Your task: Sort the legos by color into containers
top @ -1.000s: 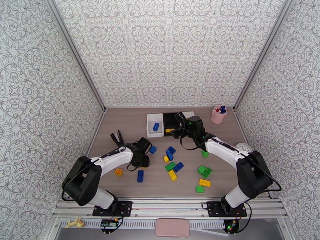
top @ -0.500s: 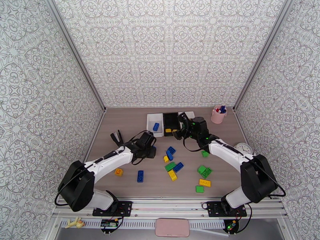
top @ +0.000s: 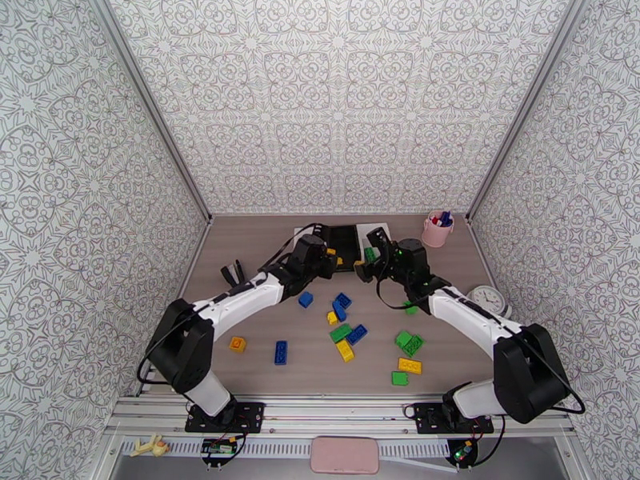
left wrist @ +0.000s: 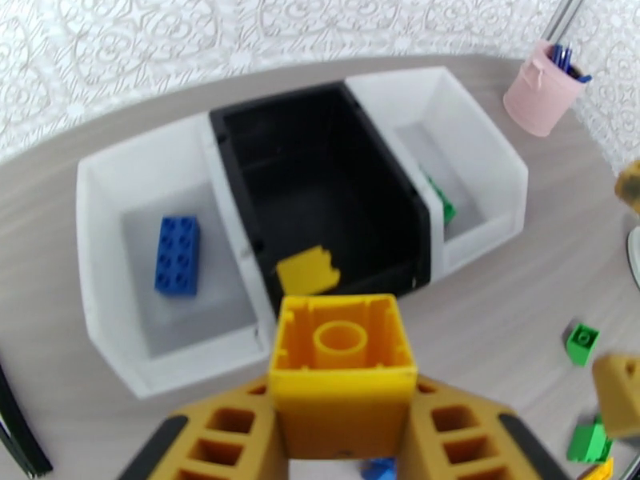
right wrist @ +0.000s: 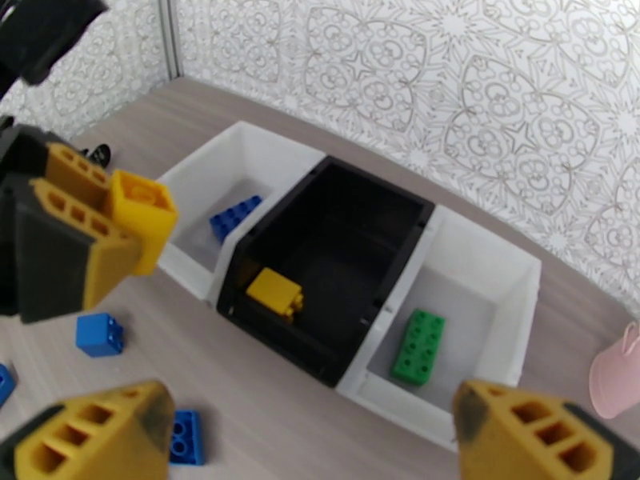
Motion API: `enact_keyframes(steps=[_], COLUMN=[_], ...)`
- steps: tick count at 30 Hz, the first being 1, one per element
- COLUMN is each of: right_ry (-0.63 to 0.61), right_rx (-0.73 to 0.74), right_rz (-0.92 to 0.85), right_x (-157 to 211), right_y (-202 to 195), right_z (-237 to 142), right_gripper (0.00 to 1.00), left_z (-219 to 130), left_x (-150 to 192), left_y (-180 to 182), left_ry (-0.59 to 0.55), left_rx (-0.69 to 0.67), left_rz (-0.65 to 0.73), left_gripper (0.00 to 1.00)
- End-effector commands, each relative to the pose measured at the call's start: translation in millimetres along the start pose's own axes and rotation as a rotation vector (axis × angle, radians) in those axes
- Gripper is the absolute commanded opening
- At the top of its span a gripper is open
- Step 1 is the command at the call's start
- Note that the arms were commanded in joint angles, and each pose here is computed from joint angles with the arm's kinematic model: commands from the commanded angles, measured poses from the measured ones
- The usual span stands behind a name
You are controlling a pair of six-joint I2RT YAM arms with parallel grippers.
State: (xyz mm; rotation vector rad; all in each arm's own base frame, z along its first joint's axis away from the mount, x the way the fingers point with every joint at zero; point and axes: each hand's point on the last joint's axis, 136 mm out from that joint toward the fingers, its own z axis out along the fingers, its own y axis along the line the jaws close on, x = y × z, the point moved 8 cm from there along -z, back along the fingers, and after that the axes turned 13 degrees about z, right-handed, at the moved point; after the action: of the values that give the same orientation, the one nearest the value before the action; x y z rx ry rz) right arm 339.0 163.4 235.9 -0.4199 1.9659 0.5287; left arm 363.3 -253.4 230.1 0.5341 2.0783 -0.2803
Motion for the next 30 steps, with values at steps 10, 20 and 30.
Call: enact_keyframes(steps=[10,20,30], right_ry=[-0.060,-0.061,-0.068], right_rx=[-0.030,-0.031,-0.037], right_rz=[0.018,0.029,0.039], right_x=[-16,-20,-31], right_y=[1,-1,-2], right_z=[-9,-6,4], right_gripper=[0.96,0.96,0.95], left_z=[65,113,154], left_x=[-49,-43,-22], left_y=[13,40,47], left_ry=[-0.104,-0.058,0.025], left_rx=[0.025,-0.026,-0.017], left_rz=[-0.004,-0.016,-0.011], left_gripper=[0.35,0.37,0.37])
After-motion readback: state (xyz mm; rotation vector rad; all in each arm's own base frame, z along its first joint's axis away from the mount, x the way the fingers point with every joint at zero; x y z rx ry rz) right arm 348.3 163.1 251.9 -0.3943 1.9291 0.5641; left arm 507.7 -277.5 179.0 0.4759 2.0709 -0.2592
